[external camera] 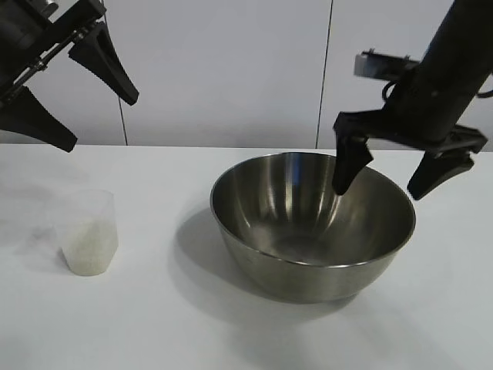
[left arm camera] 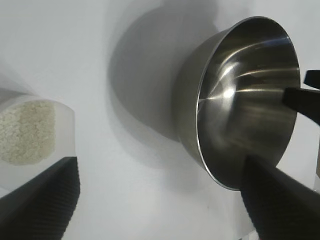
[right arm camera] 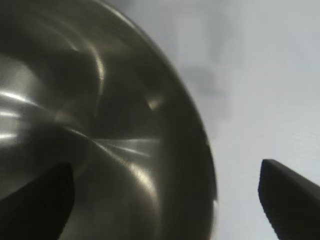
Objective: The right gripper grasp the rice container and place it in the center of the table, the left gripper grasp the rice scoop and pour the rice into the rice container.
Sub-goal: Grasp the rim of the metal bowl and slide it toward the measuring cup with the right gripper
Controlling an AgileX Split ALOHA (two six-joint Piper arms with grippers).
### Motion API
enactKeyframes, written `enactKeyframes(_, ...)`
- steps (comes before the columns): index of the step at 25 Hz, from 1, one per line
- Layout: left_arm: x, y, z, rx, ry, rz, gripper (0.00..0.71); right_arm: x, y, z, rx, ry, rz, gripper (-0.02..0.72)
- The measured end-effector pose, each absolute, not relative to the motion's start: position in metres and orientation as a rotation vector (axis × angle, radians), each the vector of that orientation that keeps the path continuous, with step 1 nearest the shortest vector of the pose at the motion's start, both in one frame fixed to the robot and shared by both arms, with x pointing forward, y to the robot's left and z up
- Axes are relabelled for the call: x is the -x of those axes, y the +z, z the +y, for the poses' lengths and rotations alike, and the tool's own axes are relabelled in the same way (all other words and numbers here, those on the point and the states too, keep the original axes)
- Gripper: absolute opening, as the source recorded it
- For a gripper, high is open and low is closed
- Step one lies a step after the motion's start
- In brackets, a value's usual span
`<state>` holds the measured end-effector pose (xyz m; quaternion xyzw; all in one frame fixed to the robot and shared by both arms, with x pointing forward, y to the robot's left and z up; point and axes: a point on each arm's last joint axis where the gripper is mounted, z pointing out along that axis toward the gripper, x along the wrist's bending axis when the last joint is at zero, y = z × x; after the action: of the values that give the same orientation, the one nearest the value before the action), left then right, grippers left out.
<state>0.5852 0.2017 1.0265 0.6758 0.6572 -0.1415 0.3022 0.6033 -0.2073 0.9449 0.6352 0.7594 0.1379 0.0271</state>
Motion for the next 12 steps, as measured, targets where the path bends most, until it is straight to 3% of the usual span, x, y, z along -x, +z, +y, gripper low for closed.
enactKeyframes(4,-0.585,1.026,0.202,-1.792,-0.375,1.743,0.631,-0.607,0.917,-0.206,-2.004,0.348,2.368,0.657)
enactKeyframes(6,-0.585,1.026,0.202,-1.792,-0.374,1.743,0.631,-0.607,0.912,-0.206,-2.02,0.333,2.366,0.53)
enactKeyframes(9,-0.585,1.026,0.202,-1.791,-0.373,1.743,0.631,-0.608,0.912,-0.206,-2.037,0.344,2.345,0.222)
enactKeyframes(12,-0.586,1.027,0.202,-1.79,-0.37,1.743,0.631,-0.608,0.912,-0.205,-2.04,0.356,2.339,0.057)
